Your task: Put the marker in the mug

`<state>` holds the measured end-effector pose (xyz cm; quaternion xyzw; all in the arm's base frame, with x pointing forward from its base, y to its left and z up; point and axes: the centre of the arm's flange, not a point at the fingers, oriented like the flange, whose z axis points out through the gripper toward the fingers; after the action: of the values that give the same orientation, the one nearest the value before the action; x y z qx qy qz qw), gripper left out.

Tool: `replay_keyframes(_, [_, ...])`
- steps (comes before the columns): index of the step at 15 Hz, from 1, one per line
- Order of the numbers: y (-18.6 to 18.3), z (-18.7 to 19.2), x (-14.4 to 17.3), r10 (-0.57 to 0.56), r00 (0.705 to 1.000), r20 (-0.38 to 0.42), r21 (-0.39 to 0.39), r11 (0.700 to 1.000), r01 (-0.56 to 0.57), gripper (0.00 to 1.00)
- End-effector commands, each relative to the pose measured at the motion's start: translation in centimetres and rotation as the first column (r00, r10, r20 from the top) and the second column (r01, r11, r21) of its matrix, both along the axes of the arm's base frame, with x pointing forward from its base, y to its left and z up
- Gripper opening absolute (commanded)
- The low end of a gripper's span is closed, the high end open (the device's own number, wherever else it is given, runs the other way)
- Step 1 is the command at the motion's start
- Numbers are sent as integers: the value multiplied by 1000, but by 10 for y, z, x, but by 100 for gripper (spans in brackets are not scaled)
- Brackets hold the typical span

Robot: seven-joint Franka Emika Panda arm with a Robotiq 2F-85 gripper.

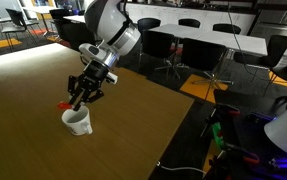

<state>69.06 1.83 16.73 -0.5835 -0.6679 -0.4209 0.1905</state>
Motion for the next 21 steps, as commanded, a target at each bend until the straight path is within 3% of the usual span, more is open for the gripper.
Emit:
replay_keyframes(1, [-4, -9, 14, 13, 1000, 9, 13, 1000, -13, 6])
replay_keyframes(5, [-6, -19, 19, 2, 1000, 0, 12, 1000, -2, 6])
replay_keyframes(6, [-6, -19, 19, -2, 1000, -4, -2, 1000, 2, 48])
replay_keyframes(7, [-6, -19, 19, -6, 1000, -6, -13, 1000, 6, 49])
replay_keyframes(14, [-1, 1, 2, 4, 1000, 25, -44, 999, -2, 99])
replay_keyframes(21, [17, 61, -25, 50, 992, 118, -45, 998, -46, 100])
